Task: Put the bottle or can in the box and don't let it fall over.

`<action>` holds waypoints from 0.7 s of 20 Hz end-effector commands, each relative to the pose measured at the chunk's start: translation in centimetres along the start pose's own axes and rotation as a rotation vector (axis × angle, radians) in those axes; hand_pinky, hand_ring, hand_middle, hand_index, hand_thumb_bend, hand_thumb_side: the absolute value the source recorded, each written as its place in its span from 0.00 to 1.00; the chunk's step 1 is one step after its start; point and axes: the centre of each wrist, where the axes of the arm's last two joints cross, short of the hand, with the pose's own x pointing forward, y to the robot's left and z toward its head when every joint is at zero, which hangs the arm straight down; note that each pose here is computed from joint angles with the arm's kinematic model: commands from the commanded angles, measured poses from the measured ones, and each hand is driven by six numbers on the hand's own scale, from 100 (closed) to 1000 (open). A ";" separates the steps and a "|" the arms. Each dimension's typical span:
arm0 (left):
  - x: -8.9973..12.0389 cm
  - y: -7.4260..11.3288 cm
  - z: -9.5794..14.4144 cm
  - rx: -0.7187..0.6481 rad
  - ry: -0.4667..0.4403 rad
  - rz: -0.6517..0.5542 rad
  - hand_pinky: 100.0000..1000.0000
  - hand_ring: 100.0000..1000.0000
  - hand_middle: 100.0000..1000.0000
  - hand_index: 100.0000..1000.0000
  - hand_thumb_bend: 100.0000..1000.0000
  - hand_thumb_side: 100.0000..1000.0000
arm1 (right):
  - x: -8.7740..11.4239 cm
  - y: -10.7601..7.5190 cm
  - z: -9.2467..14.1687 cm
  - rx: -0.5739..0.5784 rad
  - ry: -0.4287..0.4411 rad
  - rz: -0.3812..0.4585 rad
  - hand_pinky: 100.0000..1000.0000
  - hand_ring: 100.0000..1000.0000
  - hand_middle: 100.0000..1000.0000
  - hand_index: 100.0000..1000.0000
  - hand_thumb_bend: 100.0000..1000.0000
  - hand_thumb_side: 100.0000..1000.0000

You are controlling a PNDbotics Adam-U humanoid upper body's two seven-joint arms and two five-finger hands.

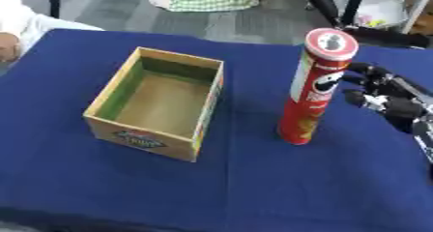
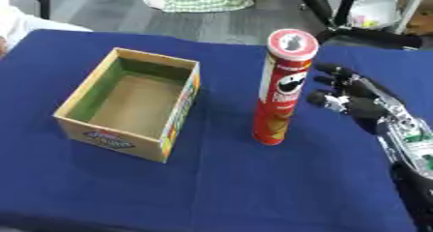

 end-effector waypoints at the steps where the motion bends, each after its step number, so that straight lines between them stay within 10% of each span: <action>1: 0.6 0.3 -0.3 -0.007 -0.027 -0.010 0.90 0.74 0.80 0.81 0.00 0.69 | 1.6 -0.2 -0.4 0.007 -0.035 0.034 0.92 1.00 1.00 0.90 0.77 0.17; 14: 0.6 0.2 -0.3 -0.007 -0.023 -0.009 0.90 0.74 0.80 0.81 0.00 0.69 | 1.8 0.6 -1.3 0.026 -0.058 0.019 0.92 1.00 1.00 0.91 0.75 0.19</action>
